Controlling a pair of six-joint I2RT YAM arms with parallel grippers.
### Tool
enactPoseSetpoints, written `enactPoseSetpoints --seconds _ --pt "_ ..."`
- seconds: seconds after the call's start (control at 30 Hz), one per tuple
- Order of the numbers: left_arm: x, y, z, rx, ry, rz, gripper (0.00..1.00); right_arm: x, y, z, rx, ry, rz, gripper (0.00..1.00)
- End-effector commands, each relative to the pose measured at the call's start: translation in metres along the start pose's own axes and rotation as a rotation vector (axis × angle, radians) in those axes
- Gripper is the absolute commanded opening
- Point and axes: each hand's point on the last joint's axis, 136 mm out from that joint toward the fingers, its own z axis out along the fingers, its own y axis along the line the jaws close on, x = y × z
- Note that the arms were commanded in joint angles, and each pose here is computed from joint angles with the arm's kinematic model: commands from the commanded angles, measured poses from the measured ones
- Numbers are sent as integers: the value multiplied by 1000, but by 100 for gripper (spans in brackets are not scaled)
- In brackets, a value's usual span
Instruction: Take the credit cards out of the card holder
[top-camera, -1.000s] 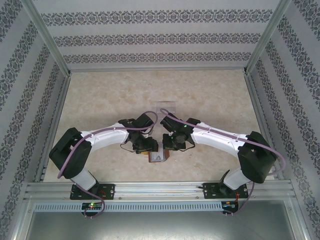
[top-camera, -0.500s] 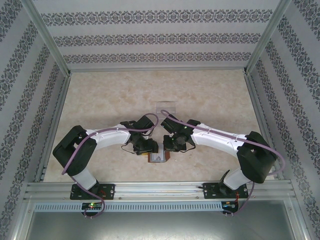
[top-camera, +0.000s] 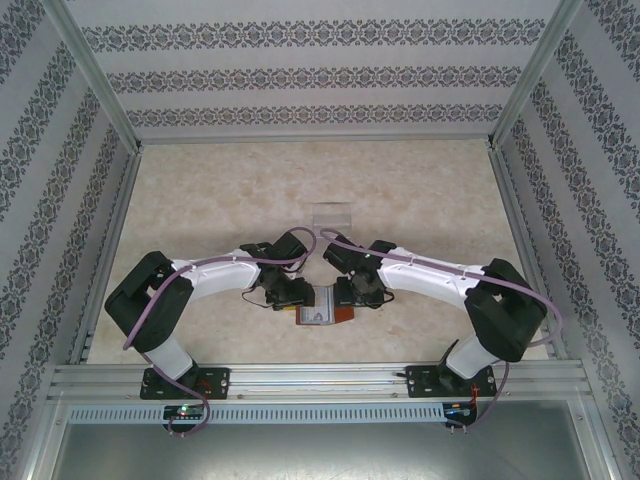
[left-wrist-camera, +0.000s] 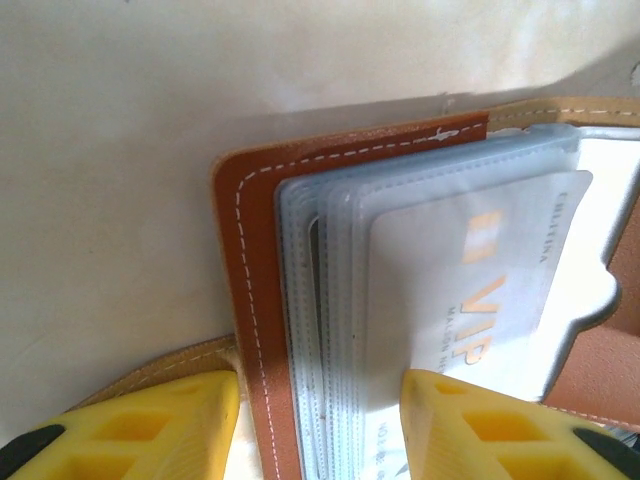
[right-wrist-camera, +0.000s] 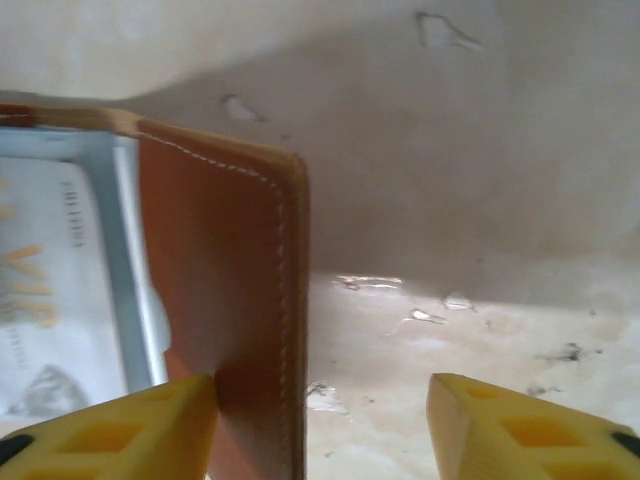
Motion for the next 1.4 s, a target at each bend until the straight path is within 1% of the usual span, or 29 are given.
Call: enactPoseSetpoints --seconds 0.0,0.1,0.13,0.27,0.47,0.63,0.77,0.97,1.07,1.23,1.37 --pt "5 21 12 -58 15 -15 49 4 -29 8 143 17 -12 67" --pt "6 21 14 -56 25 -16 48 4 -34 15 178 25 -21 80" --pt "7 21 15 -59 28 -17 48 4 -35 17 185 28 -24 82" --pt "8 22 17 -61 38 -19 48 5 -38 23 210 37 -28 88" --pt "10 24 18 -65 50 -20 46 8 -44 31 255 54 -38 88" --pt "11 25 18 -71 54 -18 45 5 -40 25 256 44 -50 86" --pt "11 25 18 -71 53 -16 45 1 -31 12 221 13 -57 80" --pt "10 24 18 -66 53 -12 44 -5 -18 -4 161 -18 -55 60" --pt "11 24 18 -65 55 -11 44 -6 -11 -10 128 -27 -54 52" --pt "11 24 18 -65 54 -9 43 -6 3 -17 44 -35 -43 39" --pt "11 23 18 -62 56 -7 42 -7 14 -22 -24 -41 -31 32"
